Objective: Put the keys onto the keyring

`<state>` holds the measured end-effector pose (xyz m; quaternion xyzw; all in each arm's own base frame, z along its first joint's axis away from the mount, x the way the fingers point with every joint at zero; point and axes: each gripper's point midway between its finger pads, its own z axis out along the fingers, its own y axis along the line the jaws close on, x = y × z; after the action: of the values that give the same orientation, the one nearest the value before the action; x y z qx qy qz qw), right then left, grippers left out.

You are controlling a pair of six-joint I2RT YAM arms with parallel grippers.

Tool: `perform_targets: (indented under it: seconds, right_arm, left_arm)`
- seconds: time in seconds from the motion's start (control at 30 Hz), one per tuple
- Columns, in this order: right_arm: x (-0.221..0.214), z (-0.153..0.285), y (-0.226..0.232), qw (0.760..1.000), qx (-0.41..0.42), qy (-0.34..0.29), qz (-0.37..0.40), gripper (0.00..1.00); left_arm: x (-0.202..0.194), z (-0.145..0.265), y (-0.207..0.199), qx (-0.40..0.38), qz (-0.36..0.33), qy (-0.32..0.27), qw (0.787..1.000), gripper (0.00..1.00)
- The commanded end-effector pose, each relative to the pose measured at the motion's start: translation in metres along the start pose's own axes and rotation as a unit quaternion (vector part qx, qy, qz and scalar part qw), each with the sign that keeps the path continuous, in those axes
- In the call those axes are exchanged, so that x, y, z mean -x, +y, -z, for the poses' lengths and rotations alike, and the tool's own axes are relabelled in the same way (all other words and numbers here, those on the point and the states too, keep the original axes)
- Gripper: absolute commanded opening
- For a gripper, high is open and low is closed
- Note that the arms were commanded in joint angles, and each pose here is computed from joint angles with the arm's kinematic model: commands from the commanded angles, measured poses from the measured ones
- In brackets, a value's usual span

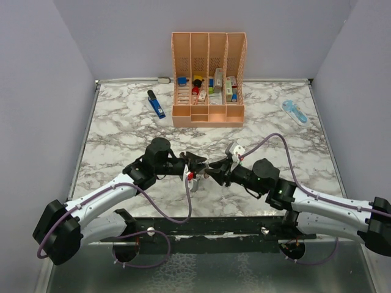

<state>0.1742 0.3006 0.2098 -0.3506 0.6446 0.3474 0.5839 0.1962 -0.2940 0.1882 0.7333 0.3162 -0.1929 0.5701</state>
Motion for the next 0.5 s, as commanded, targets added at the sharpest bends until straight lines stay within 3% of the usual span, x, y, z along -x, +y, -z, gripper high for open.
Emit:
perform_targets:
  seconds: [0.0, 0.47]
  right_arm:
    - [0.013, -0.010, -0.001, 0.998, -0.018, -0.013, -0.055, 0.29]
    - [0.017, -0.022, -0.015, 0.995, -0.059, -0.035, -0.074, 0.24]
  left_arm:
    - [0.006, 0.002, 0.027, 0.033, -0.044, 0.008, 0.998, 0.00]
    - [0.016, 0.001, 0.028, 0.040, -0.041, -0.006, 0.998, 0.00]
